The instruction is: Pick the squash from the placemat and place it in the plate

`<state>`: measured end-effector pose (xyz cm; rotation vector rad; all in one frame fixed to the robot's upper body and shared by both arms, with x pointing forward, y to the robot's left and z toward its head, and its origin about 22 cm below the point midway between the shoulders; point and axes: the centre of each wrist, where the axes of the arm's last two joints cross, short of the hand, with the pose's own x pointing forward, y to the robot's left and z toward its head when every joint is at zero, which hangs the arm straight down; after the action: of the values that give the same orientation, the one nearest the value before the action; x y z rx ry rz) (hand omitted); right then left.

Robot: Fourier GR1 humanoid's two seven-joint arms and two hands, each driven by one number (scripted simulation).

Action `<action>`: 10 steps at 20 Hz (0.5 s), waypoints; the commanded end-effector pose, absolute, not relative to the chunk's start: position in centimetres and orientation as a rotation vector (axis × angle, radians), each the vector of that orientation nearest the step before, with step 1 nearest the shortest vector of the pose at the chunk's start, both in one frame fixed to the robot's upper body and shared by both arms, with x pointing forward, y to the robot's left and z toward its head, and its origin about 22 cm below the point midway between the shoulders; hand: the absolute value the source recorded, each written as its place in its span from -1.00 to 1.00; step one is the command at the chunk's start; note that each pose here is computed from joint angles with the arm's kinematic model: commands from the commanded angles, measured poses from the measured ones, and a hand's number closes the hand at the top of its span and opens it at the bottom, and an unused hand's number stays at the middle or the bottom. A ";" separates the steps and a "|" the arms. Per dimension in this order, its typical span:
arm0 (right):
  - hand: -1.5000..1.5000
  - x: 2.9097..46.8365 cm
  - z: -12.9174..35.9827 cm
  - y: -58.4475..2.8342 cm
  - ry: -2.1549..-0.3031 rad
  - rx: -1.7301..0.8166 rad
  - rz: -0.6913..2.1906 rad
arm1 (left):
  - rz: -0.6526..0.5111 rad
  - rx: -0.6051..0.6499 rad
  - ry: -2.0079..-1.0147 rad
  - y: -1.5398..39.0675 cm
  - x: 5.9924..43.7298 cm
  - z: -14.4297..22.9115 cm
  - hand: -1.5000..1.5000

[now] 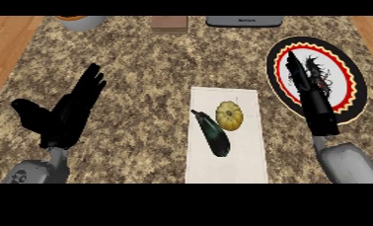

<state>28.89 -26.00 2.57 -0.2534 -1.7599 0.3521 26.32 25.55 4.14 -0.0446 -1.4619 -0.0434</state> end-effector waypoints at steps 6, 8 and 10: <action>1.00 30.0 5.0 -15.3 -1.519 0.503 0.742 | -0.099 0.203 -1.369 26.5 26.2 1.9 0.00; 1.00 32.5 11.0 -22.2 -1.786 -0.257 1.296 | -0.094 0.164 -1.311 26.7 25.8 1.1 0.00; 1.00 32.4 11.0 -21.5 -1.817 -0.366 1.502 | -0.078 0.173 -1.289 26.3 25.6 0.5 0.00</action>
<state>31.78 -21.24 8.27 -0.1083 -1.7650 1.0767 25.98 26.38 1.61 0.1392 -1.3403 -0.0812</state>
